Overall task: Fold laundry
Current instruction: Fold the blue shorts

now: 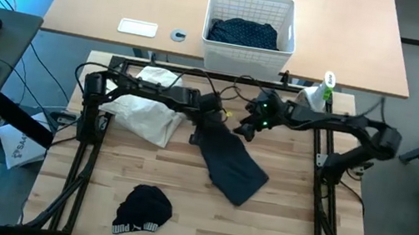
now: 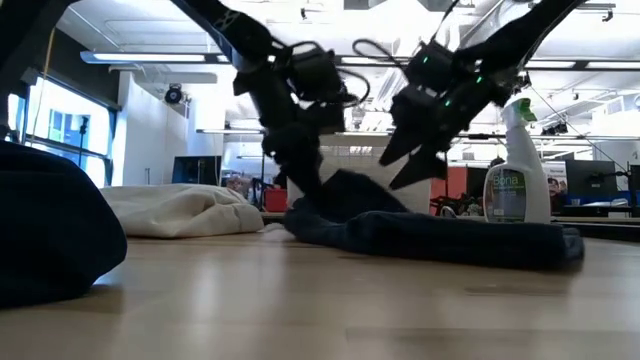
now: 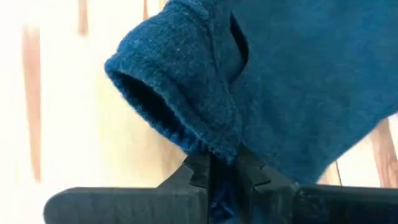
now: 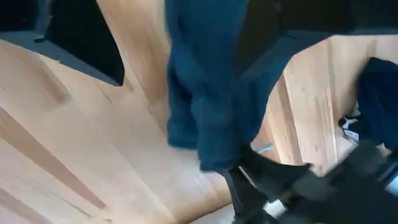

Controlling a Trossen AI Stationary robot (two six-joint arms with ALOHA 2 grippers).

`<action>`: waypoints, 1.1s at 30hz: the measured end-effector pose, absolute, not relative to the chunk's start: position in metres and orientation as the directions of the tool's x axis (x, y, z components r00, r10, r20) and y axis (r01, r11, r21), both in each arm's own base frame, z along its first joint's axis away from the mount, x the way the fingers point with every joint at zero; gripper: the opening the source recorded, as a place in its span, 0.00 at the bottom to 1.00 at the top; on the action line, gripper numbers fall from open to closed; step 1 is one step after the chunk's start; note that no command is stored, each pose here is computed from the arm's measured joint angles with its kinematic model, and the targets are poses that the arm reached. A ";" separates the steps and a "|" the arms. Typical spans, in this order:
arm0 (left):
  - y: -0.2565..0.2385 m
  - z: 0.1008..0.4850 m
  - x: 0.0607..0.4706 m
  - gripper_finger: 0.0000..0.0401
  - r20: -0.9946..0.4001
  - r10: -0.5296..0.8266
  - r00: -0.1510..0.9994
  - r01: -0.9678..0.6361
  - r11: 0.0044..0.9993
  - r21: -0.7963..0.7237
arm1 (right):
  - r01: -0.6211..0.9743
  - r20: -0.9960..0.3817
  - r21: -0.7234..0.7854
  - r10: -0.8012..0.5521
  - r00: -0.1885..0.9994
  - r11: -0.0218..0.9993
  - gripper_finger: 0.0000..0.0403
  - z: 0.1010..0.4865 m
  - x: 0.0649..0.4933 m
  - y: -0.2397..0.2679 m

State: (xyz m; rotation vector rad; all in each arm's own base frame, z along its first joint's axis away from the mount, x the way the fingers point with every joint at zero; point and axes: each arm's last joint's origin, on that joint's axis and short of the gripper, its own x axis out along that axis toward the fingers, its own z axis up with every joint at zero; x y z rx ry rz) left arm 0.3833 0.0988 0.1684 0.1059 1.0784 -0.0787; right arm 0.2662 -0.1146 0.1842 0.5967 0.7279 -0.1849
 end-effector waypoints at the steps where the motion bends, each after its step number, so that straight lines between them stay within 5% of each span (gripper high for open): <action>1: 0.097 0.172 0.386 0.02 -0.876 -0.010 0.482 0.142 0.988 0.067 | 0.335 -0.667 0.442 0.055 0.743 0.832 0.77 0.178 0.270 -0.116; 7: 0.091 0.184 0.395 0.04 -0.860 0.065 0.507 0.217 0.956 0.200 | 0.184 -0.603 0.479 0.170 0.780 0.858 0.79 0.147 0.291 -0.122; 17: 0.091 0.188 0.397 0.05 -0.857 0.103 0.505 0.218 0.945 0.242 | 0.182 -0.628 0.482 0.192 0.754 0.857 0.58 0.128 0.293 -0.126; 22: 0.099 0.187 0.395 0.08 -0.861 0.077 0.503 0.103 0.984 0.148 | 0.197 -0.627 0.488 0.185 0.756 0.850 0.41 0.128 0.290 -0.132; 28: 0.119 0.195 0.380 0.23 -0.903 -0.013 0.430 -0.016 1.000 -0.022 | 0.207 -0.639 0.491 0.188 0.745 0.846 0.06 0.127 0.289 -0.131; 33: 0.130 0.212 0.365 0.35 -0.956 -0.067 0.285 -0.200 0.971 -0.128 | 0.282 -0.676 0.530 0.197 0.710 0.799 0.06 0.123 0.284 -0.132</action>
